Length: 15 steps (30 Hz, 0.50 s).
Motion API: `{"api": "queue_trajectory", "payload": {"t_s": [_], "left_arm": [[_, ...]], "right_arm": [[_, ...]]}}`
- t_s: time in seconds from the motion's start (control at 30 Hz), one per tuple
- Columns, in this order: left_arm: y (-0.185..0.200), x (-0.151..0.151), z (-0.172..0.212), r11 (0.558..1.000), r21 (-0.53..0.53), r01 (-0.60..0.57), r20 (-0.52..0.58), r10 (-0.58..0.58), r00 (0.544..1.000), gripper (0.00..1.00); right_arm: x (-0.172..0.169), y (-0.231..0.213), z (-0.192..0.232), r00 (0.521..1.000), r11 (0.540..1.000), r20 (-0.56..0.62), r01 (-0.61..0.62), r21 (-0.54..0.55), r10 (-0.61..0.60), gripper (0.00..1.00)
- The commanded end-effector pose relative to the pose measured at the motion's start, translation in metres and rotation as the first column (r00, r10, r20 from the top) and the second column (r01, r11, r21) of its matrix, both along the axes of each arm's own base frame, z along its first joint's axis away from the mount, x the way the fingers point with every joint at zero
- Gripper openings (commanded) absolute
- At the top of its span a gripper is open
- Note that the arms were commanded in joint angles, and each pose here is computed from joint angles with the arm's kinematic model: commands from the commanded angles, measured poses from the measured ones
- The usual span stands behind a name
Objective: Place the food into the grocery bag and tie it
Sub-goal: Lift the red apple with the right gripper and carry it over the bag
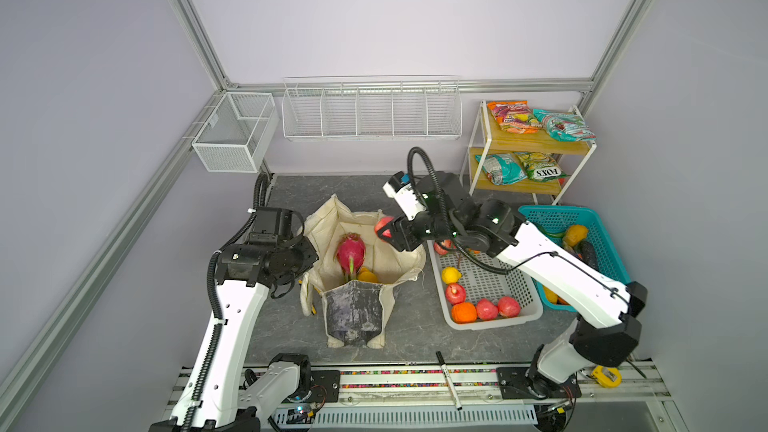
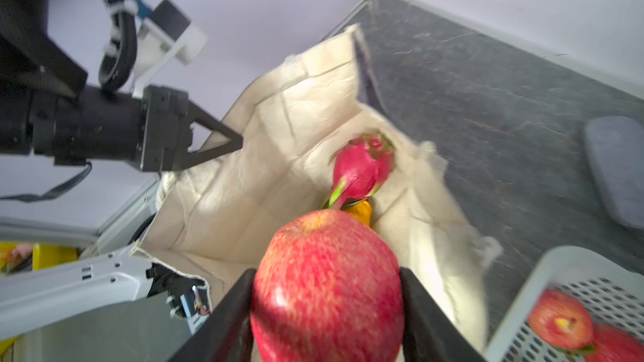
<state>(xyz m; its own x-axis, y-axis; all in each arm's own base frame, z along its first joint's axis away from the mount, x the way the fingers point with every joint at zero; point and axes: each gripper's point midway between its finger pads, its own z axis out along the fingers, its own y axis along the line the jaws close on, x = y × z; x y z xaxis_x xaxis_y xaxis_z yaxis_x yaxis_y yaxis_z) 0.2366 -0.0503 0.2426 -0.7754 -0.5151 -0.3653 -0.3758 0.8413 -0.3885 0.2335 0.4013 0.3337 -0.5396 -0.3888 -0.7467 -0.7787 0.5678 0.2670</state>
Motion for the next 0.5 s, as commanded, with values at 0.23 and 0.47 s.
{"api": "queue_trajectory", "payload": {"t_s": [0.23, 0.47], "left_arm": [[-0.006, 0.002, 0.003, 1.000, -0.011, 0.029, 0.021, -0.029, 0.999, 0.00], [-0.006, 0.000, 0.004, 0.999, -0.010, 0.034, 0.024, -0.033, 0.999, 0.00]], "right_arm": [[-0.019, 0.067, -0.053, 0.968, 0.966, -0.026, -0.253, -0.050, 0.252, 0.54], [-0.004, 0.085, -0.087, 0.957, 0.946, -0.017, -0.289, -0.148, 0.289, 0.54]]}}
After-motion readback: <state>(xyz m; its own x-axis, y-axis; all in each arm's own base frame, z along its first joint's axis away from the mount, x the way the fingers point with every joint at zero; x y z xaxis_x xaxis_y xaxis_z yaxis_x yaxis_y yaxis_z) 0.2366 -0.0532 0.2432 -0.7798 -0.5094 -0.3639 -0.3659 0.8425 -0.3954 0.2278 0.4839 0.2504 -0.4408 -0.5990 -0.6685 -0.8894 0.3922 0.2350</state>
